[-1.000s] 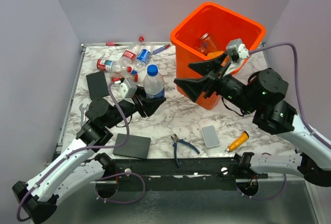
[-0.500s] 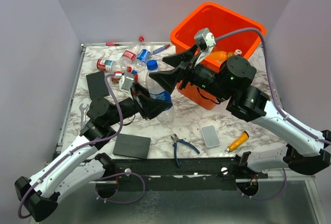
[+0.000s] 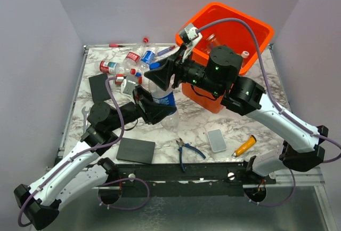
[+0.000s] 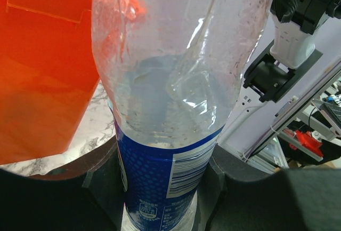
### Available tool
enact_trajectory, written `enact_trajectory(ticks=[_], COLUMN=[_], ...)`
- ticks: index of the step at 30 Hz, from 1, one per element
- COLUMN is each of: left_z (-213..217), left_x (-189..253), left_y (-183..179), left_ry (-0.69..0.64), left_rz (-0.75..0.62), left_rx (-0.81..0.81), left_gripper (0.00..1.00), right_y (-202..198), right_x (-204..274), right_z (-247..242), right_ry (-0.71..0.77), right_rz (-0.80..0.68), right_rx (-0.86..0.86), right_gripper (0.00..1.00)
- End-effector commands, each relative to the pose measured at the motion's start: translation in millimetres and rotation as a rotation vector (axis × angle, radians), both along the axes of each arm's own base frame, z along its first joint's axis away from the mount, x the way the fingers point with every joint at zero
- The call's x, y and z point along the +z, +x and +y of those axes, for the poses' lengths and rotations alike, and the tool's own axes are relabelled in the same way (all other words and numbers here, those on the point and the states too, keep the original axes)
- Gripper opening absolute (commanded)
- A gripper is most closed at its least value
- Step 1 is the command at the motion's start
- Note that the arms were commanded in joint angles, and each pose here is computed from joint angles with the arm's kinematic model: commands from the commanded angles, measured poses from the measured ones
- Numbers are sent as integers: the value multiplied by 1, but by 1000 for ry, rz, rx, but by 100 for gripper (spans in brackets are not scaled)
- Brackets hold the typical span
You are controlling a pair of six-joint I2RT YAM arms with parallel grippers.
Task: Put the plastic bottles in the bin
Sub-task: Pick up the plastic bottle from the corner of the board.
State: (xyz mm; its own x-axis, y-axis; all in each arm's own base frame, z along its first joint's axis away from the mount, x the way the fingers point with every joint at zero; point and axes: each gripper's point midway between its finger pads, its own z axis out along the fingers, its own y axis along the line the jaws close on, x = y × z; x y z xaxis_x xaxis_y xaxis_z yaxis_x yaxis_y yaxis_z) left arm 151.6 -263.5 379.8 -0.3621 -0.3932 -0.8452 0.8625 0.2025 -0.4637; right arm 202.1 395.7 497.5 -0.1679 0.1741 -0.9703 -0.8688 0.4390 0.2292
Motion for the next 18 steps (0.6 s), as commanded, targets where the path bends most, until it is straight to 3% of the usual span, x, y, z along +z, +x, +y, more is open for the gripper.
enact_trajectory(ticks=[1,4,6,7,8,9,13,18], left_z=[1,3,6,8,13,18,56,120], left_x=[-1,-2,-2,-1,-1,0,8,7], left_y=[-5,-3,-1,1,3,6,27,52], left_ry=[8,8,7,5,0,-10,-74,-127], left_rz=[-23,-24,-31,-36,-47,-57,-94,-117], left_rx=[-10,6,28,50,80,121,368,735], left_gripper=[31,38,62,75,95,99,99,99], right_y=[-3,-3,-4,-4,-3,-1,6,36], right_x=[-13,-15,-13,-10,-7,-3,21,81], right_z=[2,1,-2,-5,-9,-15,-47,-135], right_ry=[-64,-69,-65,-61,-58,-55,-43,80], right_rz=[44,48,46,44,39,29,-36,-172], right_rx=[13,10,5,-3,-19,-43,-153,-550], right_gripper=[49,26,7,1,0,0,0,0])
